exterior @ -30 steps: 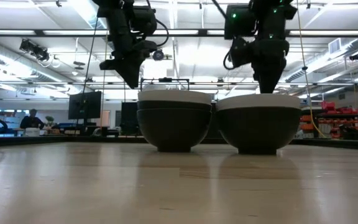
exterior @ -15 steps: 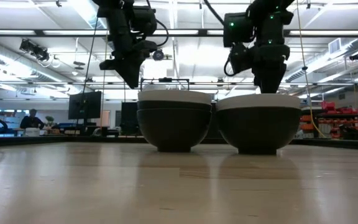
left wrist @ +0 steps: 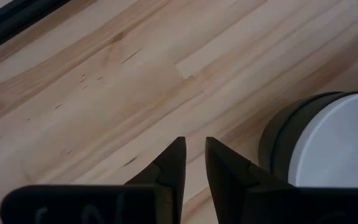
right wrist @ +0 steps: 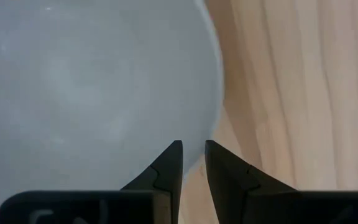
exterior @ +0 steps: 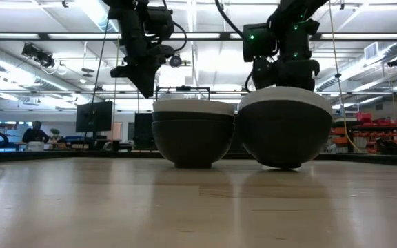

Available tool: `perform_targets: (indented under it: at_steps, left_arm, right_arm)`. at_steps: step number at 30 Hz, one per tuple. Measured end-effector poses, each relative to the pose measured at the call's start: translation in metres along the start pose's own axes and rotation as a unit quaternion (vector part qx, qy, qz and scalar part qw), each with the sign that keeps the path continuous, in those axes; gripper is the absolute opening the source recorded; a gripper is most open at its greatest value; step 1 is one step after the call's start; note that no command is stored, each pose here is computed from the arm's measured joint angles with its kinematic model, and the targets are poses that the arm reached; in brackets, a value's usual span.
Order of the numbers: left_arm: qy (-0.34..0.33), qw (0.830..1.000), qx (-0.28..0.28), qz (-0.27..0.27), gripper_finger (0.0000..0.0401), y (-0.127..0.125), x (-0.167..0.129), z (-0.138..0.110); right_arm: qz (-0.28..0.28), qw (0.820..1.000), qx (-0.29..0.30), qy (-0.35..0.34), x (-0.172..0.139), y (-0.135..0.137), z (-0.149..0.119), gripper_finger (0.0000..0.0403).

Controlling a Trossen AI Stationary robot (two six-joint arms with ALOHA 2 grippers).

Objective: Nest bowls inside each other
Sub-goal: Stack the right bowls on top of the left bowls

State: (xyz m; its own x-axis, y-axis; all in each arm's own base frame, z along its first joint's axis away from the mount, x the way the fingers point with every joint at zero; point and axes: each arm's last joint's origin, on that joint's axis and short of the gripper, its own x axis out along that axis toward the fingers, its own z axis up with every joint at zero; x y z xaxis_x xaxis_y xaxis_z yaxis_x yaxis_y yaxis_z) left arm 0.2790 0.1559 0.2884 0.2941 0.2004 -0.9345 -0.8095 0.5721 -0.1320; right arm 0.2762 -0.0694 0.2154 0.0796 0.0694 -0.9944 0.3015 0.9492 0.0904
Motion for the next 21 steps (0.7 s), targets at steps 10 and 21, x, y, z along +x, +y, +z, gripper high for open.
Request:
perform_targets:
  at_steps: [10,21]
  left_arm:
    - [0.0,1.0,0.0,0.0,0.006,0.0,0.0,0.0]
    - [-0.001,1.0,-0.001,-0.001,0.0066,0.0,0.0,0.0]
  right_arm:
    - [-0.007,1.0,0.021,-0.003,-0.012,-0.005,-0.008,0.0078]
    - [-0.007,1.0,0.018,0.005,-0.012,-0.006,-0.01,0.0081]
